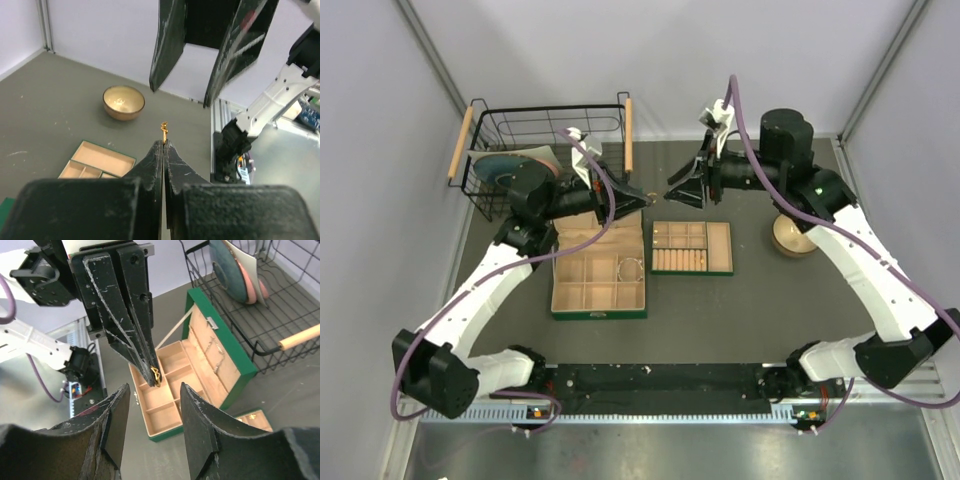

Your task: Organize the mixed jewelry

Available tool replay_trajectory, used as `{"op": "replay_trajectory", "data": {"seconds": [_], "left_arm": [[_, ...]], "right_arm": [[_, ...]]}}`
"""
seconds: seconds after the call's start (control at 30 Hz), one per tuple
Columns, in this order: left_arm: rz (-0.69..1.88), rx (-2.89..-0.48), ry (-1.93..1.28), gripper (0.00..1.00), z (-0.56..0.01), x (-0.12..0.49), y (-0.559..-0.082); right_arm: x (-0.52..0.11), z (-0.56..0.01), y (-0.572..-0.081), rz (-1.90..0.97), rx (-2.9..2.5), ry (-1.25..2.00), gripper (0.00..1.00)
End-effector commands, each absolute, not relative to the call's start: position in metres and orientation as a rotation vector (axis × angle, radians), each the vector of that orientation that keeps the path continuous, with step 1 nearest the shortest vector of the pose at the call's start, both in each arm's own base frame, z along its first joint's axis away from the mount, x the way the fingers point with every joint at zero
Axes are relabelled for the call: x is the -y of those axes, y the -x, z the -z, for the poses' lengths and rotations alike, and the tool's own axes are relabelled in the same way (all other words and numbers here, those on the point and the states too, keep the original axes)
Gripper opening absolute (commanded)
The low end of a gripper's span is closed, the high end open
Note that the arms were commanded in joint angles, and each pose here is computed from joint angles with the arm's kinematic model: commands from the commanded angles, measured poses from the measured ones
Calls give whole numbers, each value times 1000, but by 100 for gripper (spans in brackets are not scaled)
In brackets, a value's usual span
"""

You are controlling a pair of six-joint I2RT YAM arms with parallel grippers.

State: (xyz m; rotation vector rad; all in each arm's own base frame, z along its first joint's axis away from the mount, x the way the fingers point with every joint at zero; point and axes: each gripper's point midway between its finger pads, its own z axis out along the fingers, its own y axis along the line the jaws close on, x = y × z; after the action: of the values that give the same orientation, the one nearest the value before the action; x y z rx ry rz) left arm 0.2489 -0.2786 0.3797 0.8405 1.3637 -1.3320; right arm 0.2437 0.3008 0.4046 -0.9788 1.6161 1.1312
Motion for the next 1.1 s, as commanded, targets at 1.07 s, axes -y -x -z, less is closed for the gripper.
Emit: {"op": "replay_trajectory", "data": {"seconds": [1.07], "left_arm": [[1318, -1420, -1206, 0, -359, 278, -215]], "right_arm": [[-323, -374, -217, -947, -1597, 1274, 27]]}}
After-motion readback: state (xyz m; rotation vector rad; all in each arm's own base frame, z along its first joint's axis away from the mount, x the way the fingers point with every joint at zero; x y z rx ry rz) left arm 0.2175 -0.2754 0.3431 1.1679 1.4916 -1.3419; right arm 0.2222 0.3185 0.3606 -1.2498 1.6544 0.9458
